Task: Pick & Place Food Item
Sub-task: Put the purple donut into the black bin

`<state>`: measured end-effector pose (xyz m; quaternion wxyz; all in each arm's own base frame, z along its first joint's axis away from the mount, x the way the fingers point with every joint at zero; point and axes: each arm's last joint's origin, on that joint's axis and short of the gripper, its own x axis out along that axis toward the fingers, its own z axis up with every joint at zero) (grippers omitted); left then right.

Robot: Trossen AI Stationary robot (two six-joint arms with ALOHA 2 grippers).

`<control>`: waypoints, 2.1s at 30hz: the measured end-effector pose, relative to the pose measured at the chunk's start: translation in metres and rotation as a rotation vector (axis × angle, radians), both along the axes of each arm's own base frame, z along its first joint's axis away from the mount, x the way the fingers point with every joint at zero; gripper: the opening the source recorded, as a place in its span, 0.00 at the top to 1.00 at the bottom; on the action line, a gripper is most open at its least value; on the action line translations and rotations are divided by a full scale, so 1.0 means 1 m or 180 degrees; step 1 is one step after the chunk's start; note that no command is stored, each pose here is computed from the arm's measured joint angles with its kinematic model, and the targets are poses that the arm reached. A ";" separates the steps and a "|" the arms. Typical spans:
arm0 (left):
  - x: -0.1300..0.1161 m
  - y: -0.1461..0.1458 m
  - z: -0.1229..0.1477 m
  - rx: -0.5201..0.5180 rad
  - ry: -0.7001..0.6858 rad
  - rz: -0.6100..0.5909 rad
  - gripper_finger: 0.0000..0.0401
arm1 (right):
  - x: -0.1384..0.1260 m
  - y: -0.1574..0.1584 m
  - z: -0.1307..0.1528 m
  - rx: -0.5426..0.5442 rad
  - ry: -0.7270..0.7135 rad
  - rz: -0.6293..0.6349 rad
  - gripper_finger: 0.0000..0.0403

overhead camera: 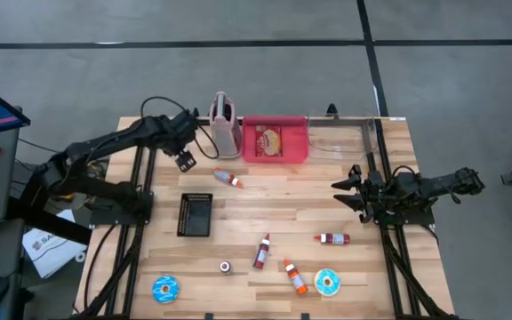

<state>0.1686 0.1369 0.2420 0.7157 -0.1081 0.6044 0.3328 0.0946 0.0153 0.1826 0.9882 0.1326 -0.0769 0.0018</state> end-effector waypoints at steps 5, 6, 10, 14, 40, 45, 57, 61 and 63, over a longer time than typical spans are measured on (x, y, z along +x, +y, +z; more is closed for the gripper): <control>-0.002 0.003 -0.013 -0.0274 0.0395 -0.0111 0.33 | 0.000 0.000 0.000 0.0001 0.0001 0.0001 0.57; -0.002 0.004 -0.016 -0.0343 0.0499 -0.0148 0.33 | 0.000 0.000 0.000 0.0001 0.0001 0.0001 0.57; 0.000 0.007 -0.025 -0.0388 0.0759 -0.0315 0.32 | 0.000 0.000 0.000 -0.0005 0.0001 0.0001 0.57; 0.004 0.016 -0.028 -0.0285 0.0609 -0.0344 0.32 | 0.000 0.000 -0.001 -0.0033 0.0026 0.0010 0.57; -0.031 0.069 -0.024 0.0149 -0.0272 0.1794 0.46 | 0.001 0.001 -0.004 0.0005 0.0127 0.0046 0.57; -0.031 0.069 -0.030 0.0196 -0.0332 0.2009 0.46 | 0.000 0.000 -0.001 0.0041 0.0047 0.0049 0.57; -0.032 0.066 -0.048 0.0059 -0.0806 0.2616 0.47 | 0.000 0.000 0.000 -0.0059 -0.0002 0.0041 0.57; -0.030 0.066 -0.049 -0.0047 -0.0945 0.2674 0.47 | 0.000 0.000 0.000 -0.0171 -0.0001 0.0025 0.57; -0.031 0.066 -0.049 -0.0060 -0.0923 0.2675 0.47 | 0.000 0.000 0.000 -0.0214 -0.0001 0.0017 0.57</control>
